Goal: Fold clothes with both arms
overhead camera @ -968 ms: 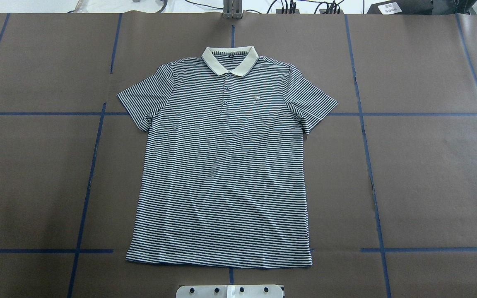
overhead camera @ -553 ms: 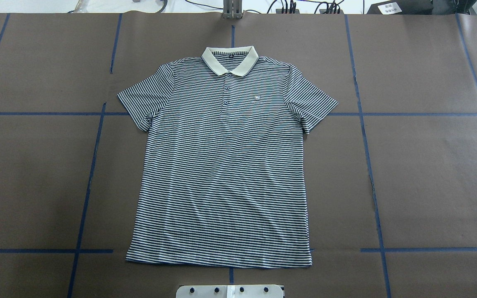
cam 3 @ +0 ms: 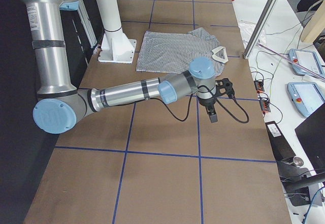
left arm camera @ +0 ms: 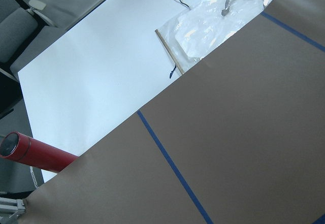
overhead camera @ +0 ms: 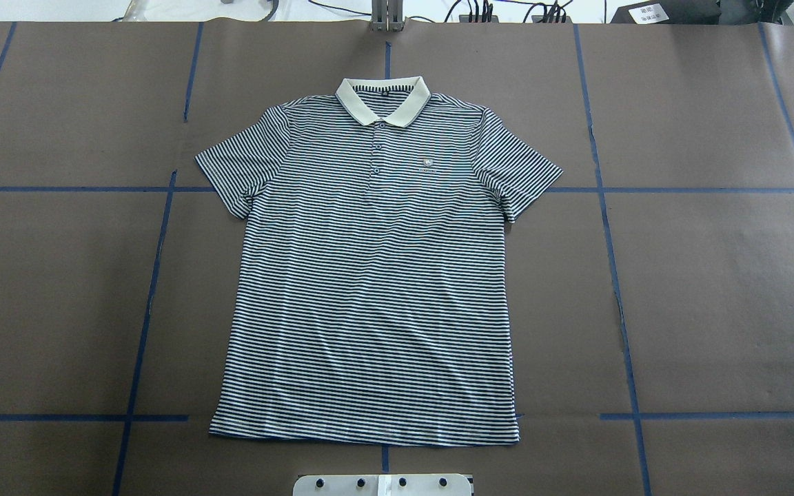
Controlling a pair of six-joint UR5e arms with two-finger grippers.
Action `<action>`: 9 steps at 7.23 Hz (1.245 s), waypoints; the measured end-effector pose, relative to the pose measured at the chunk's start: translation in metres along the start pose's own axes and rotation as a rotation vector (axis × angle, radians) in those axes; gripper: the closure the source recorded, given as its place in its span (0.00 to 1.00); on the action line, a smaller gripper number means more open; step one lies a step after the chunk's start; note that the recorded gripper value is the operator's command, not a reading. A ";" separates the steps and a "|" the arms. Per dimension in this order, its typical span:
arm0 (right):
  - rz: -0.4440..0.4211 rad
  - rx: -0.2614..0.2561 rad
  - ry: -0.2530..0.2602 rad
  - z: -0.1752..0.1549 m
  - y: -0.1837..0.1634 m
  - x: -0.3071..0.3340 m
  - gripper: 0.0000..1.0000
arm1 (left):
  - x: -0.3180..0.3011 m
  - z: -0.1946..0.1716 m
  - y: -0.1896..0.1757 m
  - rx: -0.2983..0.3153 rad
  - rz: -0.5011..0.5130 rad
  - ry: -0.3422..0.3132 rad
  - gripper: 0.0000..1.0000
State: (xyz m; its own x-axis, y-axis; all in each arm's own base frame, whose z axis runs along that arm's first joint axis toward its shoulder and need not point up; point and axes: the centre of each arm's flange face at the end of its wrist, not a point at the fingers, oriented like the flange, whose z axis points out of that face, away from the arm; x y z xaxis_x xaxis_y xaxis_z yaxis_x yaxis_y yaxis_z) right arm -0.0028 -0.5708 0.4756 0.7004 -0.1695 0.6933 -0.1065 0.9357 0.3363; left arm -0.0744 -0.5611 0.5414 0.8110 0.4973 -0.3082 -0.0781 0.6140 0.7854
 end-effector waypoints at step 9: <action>0.338 0.161 -0.034 0.214 -0.026 -0.312 0.35 | 0.008 0.001 0.003 0.012 -0.001 0.070 0.00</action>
State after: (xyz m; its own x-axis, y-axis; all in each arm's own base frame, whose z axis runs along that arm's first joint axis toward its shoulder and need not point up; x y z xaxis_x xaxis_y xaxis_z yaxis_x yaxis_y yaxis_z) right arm -0.3692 -0.6083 0.3870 0.5829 0.1282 0.8023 -0.4393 0.8804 0.1785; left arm -0.0673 -0.5558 0.5420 0.7683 0.5387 -0.3457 -0.0700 0.6076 0.7912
